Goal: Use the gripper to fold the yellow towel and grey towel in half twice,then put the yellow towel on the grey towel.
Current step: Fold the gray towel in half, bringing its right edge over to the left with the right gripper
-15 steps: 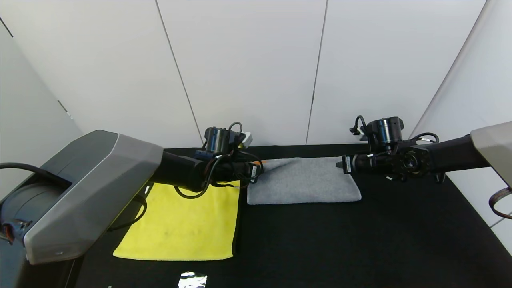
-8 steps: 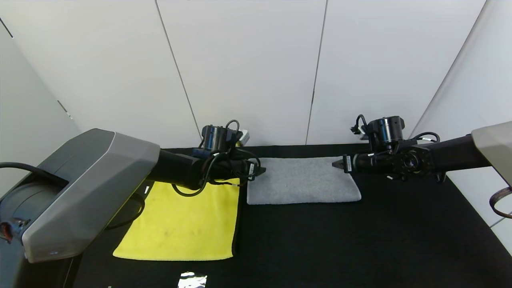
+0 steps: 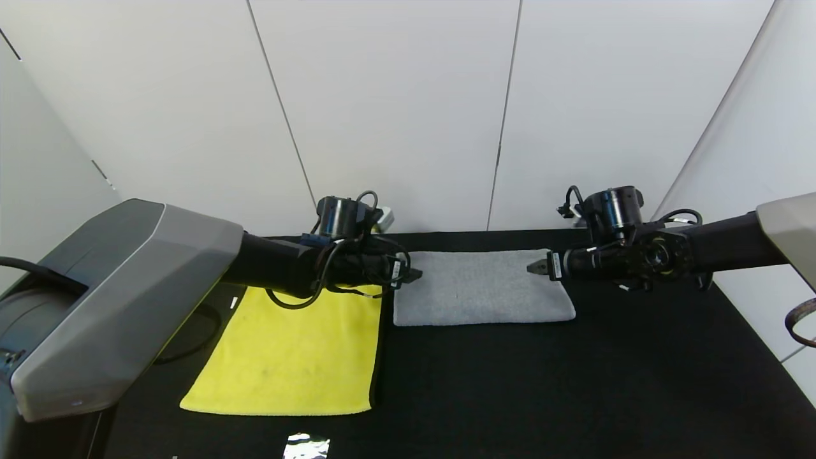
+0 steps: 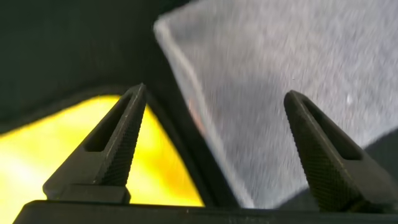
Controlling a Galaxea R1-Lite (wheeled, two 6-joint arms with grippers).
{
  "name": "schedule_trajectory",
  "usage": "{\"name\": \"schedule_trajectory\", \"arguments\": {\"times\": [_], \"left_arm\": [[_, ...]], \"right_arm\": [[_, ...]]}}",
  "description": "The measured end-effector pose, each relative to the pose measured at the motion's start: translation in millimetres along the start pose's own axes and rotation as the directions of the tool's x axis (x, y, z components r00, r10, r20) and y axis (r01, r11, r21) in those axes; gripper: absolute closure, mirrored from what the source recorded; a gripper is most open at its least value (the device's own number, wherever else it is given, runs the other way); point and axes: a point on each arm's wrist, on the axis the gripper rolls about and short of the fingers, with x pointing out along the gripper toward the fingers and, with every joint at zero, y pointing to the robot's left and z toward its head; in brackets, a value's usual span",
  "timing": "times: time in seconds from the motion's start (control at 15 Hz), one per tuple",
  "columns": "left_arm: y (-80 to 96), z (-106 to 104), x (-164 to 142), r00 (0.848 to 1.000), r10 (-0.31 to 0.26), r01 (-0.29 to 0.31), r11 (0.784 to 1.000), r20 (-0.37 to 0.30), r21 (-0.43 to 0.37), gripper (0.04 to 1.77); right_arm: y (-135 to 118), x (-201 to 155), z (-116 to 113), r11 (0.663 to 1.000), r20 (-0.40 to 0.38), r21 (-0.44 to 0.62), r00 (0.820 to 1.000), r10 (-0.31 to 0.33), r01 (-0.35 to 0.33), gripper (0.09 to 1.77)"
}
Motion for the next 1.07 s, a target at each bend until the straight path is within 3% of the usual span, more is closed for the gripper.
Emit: {"name": "schedule_trajectory", "arguments": {"times": [0.33,0.47,0.6,0.8,1.07], "left_arm": [[0.2,3.2,-20.0,0.998,0.005,-0.006,1.000,-0.068,-0.012,0.17],[-1.2,0.5,-29.0,0.990,0.003,-0.007,1.000,-0.143,-0.022,0.15],[-2.0,5.5,-35.3,0.990,0.004,-0.007,1.000,-0.140,-0.022,0.14],[-1.4,7.5,-44.6,0.984,0.012,-0.018,0.999,-0.180,-0.029,0.12],[-0.6,11.7,-52.8,0.981,0.034,-0.040,0.999,-0.190,-0.026,0.11]], "right_arm": [[5.6,-16.6,6.1,1.000,-0.026,0.028,1.000,0.004,-0.004,0.22],[7.8,-23.3,4.6,0.999,-0.077,0.053,0.997,0.001,0.003,0.21],[10.0,-27.9,7.9,0.998,-0.074,0.058,0.997,0.000,0.004,0.19],[13.5,-33.4,6.0,0.995,-0.134,0.067,0.989,-0.058,0.067,0.18],[23.9,-39.1,6.2,0.991,-0.198,0.095,0.978,-0.069,0.089,0.17]]}}
